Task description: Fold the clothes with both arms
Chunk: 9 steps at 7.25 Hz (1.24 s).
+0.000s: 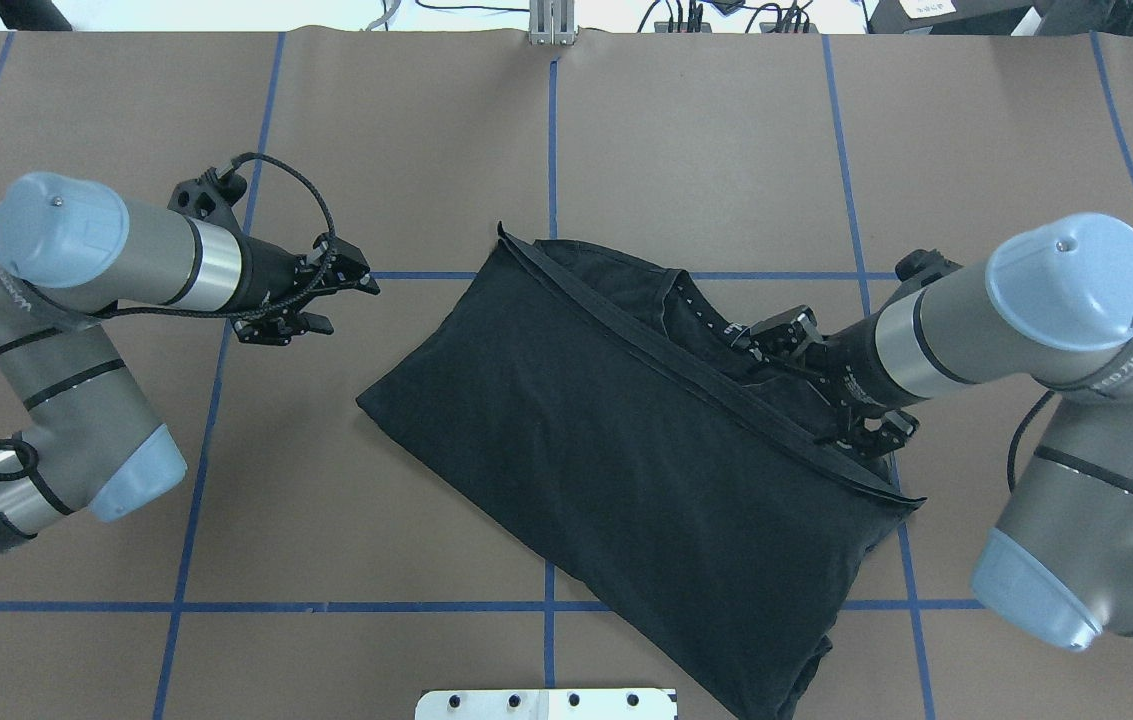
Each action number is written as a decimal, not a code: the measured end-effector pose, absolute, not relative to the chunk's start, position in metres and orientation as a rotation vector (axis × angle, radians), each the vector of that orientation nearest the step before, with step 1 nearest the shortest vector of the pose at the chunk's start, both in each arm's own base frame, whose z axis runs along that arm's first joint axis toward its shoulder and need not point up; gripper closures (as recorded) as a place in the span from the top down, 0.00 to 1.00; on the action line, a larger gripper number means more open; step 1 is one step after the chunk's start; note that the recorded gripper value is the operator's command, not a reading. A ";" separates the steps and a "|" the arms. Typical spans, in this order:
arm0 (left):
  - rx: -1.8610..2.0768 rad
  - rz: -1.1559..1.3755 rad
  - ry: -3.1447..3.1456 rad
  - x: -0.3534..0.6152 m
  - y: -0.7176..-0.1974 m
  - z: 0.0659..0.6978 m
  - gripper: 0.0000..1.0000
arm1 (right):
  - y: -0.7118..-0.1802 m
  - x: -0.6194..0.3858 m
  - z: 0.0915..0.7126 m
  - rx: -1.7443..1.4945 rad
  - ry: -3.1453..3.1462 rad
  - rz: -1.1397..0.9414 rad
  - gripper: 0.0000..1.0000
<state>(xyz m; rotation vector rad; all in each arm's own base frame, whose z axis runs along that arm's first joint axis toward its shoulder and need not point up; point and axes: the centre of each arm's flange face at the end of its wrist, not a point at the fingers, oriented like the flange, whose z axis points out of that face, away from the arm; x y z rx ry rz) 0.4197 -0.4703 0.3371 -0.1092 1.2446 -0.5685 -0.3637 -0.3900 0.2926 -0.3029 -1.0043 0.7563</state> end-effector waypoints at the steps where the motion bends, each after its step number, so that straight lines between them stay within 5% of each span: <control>1: -0.168 -0.590 1.225 0.437 -0.449 0.343 0.72 | -0.411 -0.365 0.289 -0.253 -1.010 0.774 1.00; 4: -0.212 -0.617 1.130 0.476 -0.416 0.354 0.53 | -0.438 -0.378 0.289 -0.188 -0.998 0.795 1.00; 7: -0.215 -0.619 1.114 0.481 -0.414 0.357 0.00 | -0.444 -0.380 0.292 -0.183 -0.990 0.803 1.00; 9: -0.211 -0.618 1.112 0.480 -0.415 0.355 0.00 | -0.446 -0.379 0.293 -0.182 -0.988 0.806 1.00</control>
